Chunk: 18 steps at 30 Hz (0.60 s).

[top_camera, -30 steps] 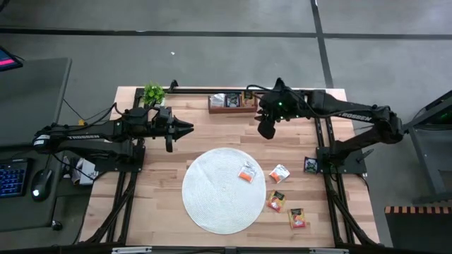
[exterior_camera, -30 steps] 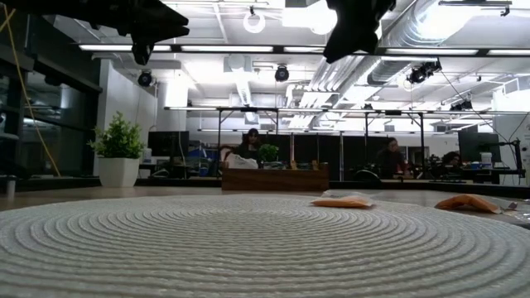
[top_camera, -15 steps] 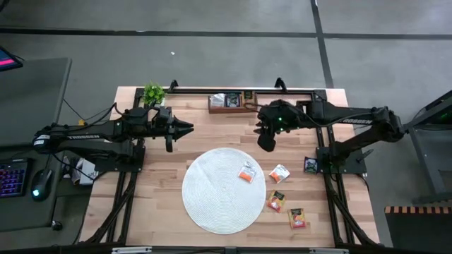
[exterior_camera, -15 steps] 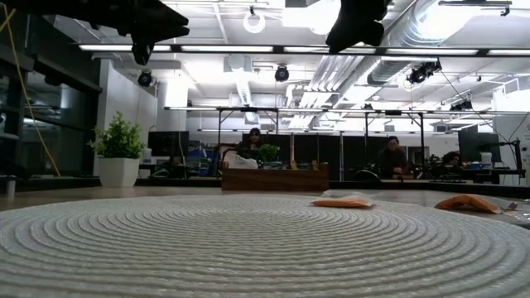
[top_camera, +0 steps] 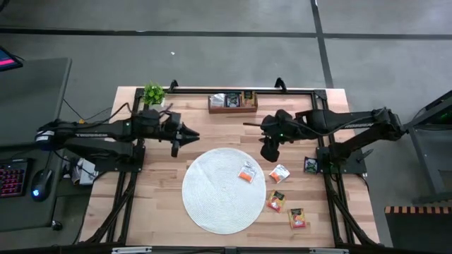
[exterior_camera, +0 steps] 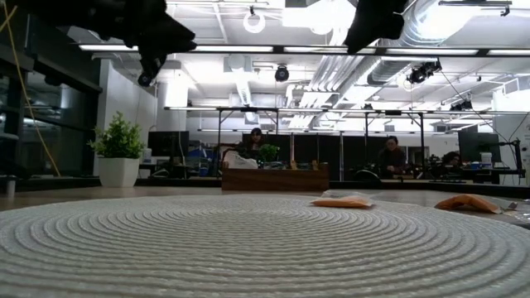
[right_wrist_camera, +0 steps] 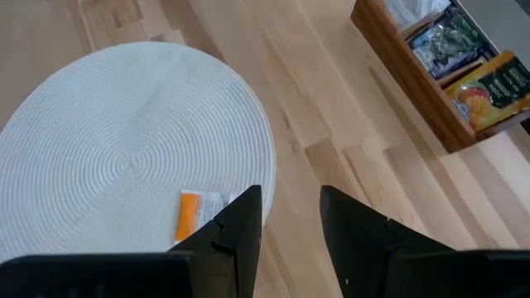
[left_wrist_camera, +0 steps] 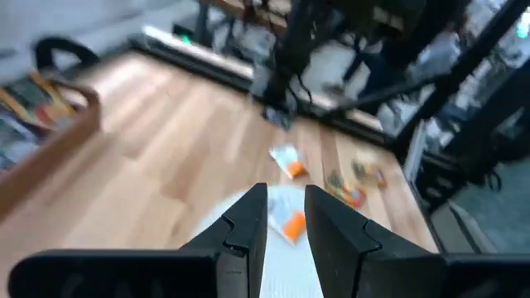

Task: Pick & Place Tea
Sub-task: Put the white tea bag into the left section of the wooden organizer

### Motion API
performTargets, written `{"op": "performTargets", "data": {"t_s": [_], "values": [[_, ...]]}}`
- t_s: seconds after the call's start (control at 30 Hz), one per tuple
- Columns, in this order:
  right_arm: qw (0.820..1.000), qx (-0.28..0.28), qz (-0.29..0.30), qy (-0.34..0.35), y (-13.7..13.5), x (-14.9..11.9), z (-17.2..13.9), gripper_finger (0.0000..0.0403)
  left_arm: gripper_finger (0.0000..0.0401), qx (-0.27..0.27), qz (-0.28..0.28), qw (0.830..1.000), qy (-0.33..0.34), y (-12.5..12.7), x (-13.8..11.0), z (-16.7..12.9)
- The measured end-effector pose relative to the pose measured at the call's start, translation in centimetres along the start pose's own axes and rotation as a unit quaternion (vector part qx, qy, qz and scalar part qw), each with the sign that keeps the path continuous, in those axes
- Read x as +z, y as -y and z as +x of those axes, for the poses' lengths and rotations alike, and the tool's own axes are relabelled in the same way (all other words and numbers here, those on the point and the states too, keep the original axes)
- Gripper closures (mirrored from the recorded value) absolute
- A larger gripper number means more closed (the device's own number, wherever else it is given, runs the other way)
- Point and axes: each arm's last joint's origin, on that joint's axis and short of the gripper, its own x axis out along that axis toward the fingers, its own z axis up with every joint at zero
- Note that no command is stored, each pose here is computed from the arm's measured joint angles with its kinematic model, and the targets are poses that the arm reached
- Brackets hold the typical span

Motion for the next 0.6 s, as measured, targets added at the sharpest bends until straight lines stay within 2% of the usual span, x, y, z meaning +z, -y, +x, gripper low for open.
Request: {"op": "performTargets", "data": {"t_s": [0.13,0.23,0.37,0.5,0.6], "values": [[1.0,-0.003,-0.004,0.0,-0.3,-0.2,-0.1,0.0282,0.0318,-0.021,-0.008,0.998,-0.053,-0.4,-1.1,1.6],[1.0,-0.025,-0.005,0.0,-0.1,-0.3,-0.1,0.0282,0.0318,-0.042,-0.014,0.996,-0.077,-0.6,-1.7,2.5],[0.998,-0.056,-0.004,-0.005,0.2,-0.5,-0.1,0.0282,0.0318,-0.069,-0.014,0.994,-0.083,-0.6,-2.2,4.0],[0.998,-0.063,0.006,-0.004,0.6,-0.4,0.0,0.0282,0.0318,-0.074,-0.01,0.994,-0.078,-0.3,-2.8,5.5],[0.996,-0.084,0.029,-0.012,0.9,-0.6,0.0,0.0282,0.0318,-0.076,-0.029,0.993,-0.083,0.0,-3.5,6.6]]}}
